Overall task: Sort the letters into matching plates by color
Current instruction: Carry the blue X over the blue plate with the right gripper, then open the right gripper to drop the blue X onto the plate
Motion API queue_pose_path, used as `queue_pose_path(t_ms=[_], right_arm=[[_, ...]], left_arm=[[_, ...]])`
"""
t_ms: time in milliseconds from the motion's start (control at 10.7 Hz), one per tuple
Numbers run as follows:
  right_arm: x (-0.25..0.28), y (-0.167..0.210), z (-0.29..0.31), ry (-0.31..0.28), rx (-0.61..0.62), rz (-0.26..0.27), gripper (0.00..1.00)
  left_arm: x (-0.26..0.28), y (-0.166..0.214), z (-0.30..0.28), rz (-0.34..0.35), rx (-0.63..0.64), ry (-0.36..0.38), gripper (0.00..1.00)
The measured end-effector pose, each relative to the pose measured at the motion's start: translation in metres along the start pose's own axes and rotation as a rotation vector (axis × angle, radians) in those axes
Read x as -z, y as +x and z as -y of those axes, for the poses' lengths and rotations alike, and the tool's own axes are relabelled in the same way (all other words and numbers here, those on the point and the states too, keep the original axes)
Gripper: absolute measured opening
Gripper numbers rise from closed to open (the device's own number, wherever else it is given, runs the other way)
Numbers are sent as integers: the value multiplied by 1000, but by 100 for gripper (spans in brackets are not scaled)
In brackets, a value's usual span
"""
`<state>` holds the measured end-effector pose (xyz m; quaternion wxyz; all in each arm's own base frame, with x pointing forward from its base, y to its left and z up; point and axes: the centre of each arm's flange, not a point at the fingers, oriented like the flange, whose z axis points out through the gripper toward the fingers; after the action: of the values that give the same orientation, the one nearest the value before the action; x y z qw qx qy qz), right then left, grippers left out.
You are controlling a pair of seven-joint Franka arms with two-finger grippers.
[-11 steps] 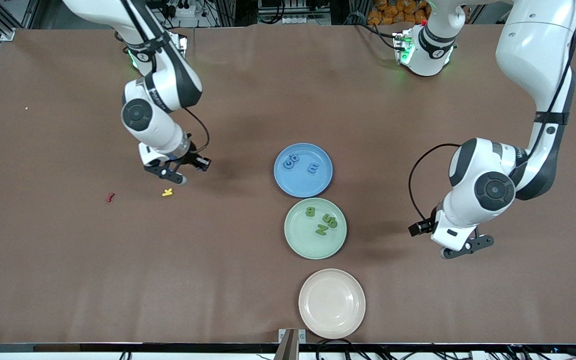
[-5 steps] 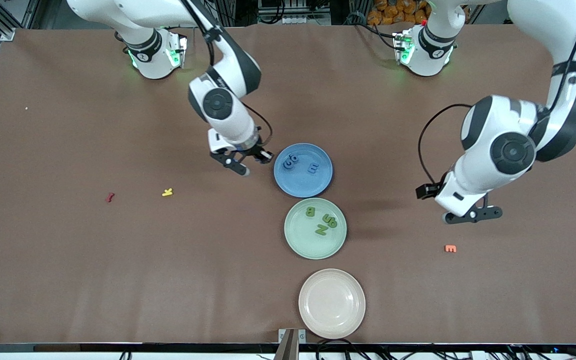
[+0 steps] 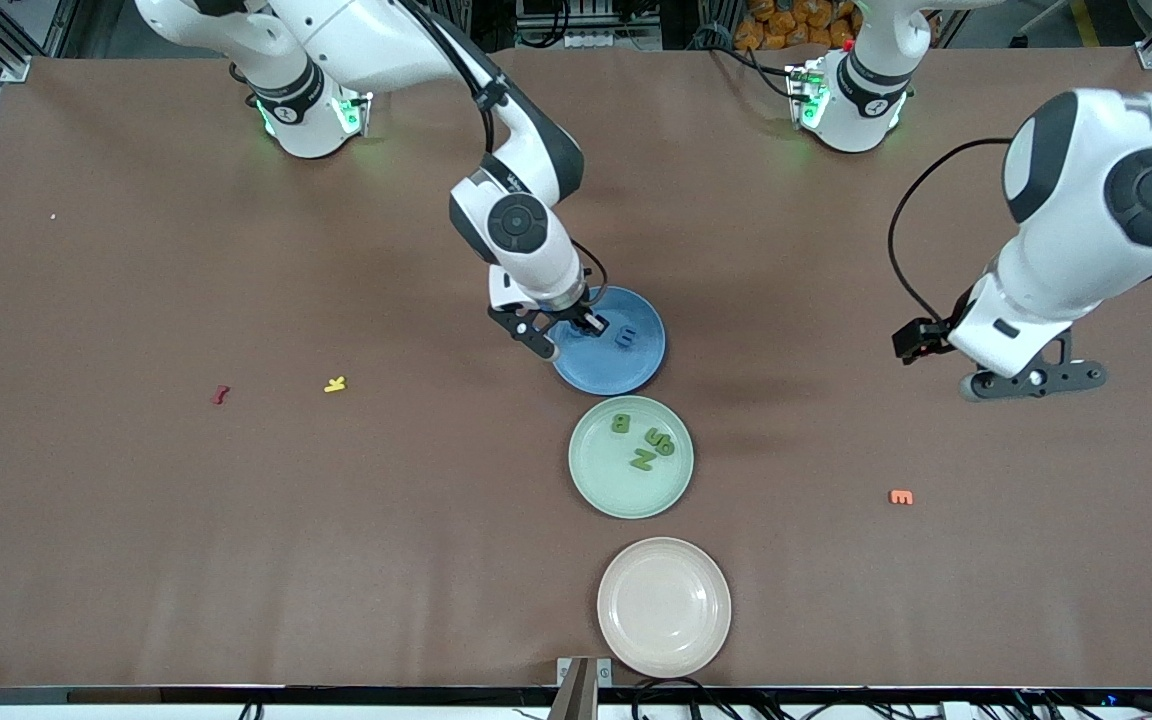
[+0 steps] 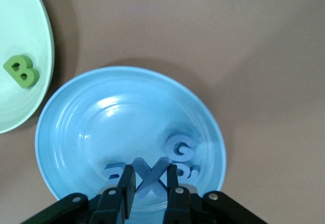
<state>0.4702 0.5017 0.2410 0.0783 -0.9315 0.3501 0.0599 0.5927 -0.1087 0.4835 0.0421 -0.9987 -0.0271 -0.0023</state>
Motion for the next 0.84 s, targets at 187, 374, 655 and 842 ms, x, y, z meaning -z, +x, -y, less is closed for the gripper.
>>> queue_pose_path(t_ms=[187, 374, 655, 842], right_arm=[[-9, -6, 7, 5, -6, 2, 29], [-7, -4, 10, 12, -10, -1, 45], [0, 10, 13, 22, -29, -9, 86], [21, 32, 12, 4, -59, -7, 100]], left_arm=[[21, -9, 2, -17, -33, 0, 100], [41, -19, 11, -16, -37, -35, 100], [67, -30, 32, -20, -63, -63, 100], [74, -33, 33, -26, -81, -65, 100]])
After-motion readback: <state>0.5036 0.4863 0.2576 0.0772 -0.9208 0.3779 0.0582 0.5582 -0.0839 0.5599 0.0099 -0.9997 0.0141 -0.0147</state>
